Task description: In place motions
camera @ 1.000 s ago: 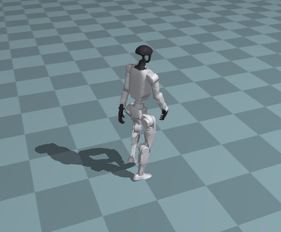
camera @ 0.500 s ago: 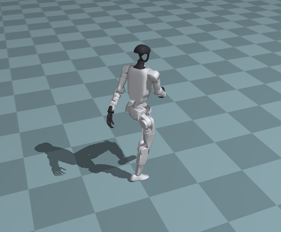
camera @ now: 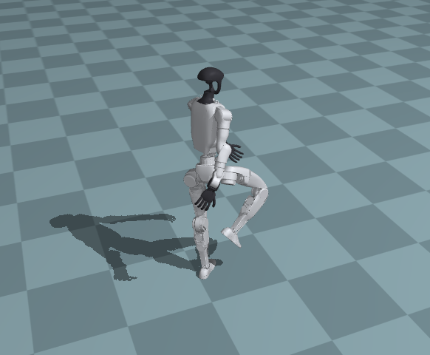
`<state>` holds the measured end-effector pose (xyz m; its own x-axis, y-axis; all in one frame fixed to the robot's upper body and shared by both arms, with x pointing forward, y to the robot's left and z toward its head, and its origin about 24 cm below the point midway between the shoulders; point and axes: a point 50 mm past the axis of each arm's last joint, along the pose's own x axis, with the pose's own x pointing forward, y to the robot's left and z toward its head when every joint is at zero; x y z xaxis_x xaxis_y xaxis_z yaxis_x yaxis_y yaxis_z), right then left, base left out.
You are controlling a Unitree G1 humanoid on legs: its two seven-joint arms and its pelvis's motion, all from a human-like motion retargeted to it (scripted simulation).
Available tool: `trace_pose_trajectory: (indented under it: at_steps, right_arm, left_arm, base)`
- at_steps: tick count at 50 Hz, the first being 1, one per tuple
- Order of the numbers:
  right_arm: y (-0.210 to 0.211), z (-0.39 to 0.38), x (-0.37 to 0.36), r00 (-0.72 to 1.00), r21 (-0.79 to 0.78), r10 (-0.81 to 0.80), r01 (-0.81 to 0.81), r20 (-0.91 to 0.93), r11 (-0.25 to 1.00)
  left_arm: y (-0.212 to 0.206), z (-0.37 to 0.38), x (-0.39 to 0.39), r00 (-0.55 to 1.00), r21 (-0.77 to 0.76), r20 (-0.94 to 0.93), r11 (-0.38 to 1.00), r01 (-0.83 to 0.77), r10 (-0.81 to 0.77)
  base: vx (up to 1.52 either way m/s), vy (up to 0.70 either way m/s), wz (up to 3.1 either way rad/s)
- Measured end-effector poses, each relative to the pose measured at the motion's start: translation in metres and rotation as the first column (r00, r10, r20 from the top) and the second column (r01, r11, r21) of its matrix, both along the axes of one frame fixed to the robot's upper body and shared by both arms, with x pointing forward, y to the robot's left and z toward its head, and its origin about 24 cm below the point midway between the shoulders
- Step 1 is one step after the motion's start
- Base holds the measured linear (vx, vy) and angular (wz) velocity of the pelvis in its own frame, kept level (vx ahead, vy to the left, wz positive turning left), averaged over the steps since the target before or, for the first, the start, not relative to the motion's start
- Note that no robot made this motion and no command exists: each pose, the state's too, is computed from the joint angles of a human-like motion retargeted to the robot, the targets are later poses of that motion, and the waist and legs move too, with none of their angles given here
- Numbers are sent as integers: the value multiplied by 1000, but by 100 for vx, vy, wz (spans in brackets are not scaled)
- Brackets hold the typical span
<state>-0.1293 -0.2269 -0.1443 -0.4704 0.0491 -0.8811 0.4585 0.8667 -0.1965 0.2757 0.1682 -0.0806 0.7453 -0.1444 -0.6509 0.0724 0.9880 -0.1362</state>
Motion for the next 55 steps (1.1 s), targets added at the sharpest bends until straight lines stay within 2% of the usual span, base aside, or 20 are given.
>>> trace_pose_trajectory:
  at_steps: [3,5,8,12,15,17,19,22,24,26,28,30,33,36,40,45,48,50,53,55]
  right_arm:
    - [4,16,-47,984,-176,-162,147,-73,973]
    - [6,22,-61,979,-229,-173,145,-107,963]
    - [6,26,-68,978,-215,-127,90,-167,972]
    - [10,16,-48,991,-76,-2,-9,-137,997]
    - [14,2,-18,992,36,122,-121,-43,992]
    - [18,-9,10,971,86,238,-240,33,967]
    - [26,-22,61,907,114,393,-411,152,905]
    - [61,-31,191,665,58,544,-659,512,750]
    - [96,-11,283,376,-65,552,-782,744,620]
    - [125,28,355,72,-240,516,-824,854,513]
    - [150,72,404,-190,-424,467,-774,863,469]
    - [163,112,435,-375,-551,416,-679,828,485]
    - [169,154,460,-520,-628,362,-555,774,545]
    - [172,178,472,-587,-649,321,-514,743,561]
    - [170,169,469,-543,-608,307,-554,782,569]
    - [160,102,424,-332,-489,363,-667,871,562]
    - [136,43,364,-109,-374,453,-746,885,551]
    - [112,4,302,99,-256,509,-773,855,580]
    - [66,-30,211,410,-79,601,-780,686,621]
    - [38,-33,170,592,4,620,-725,515,689]
  left_arm:
    - [-13,31,30,983,53,174,998,43,-52]
    - [-14,42,39,972,76,228,996,37,-53]
    - [-11,31,30,982,64,182,997,39,-50]
    - [-8,-17,-21,999,19,-34,1000,18,-17]
    - [-11,-64,-98,953,-2,-302,1000,-4,3]
    - [-11,-90,-172,849,4,-528,1000,-30,28]
    - [-5,-101,-250,676,27,-732,995,-97,86]
    - [-3,-92,-339,401,107,-896,969,-221,191]
    - [-6,-81,-385,244,144,-943,941,-306,224]
    - [-16,-68,-424,116,140,-975,925,-352,192]
    - [-26,-56,-452,46,141,-985,922,-360,169]
    - [-26,-46,-474,18,152,-985,922,-356,170]
    - [-21,-34,-494,-34,200,-979,909,-366,201]
    - [-16,-38,-488,-49,251,-966,874,-417,254]
    - [-9,-55,-455,29,253,-953,847,-468,300]
    - [-5,-79,-398,229,171,-930,891,-422,287]
    - [1,-88,-361,335,155,-904,935,-319,264]
    - [7,-93,-334,406,154,-884,964,-218,233]
    - [7,-97,-248,593,78,-796,992,-100,122]
    - [4,-84,-158,782,52,-622,999,-4,36]
  base:
    - [4,-15,40]
    - [-5,-16,-53]
    - [8,-8,-85]
    - [8,1,-88]
    - [11,18,-80]
    - [16,26,-99]
    - [-12,32,-152]
    - [-55,13,-163]
    - [-61,4,-109]
    - [-39,8,-113]
    - [-22,15,-103]
    - [-2,9,-34]
    - [4,2,-5]
    - [-1,3,31]
    - [13,10,51]
    - [36,9,89]
    - [61,-5,96]
    - [67,-17,135]
    - [10,-16,112]
    - [-58,-1,69]
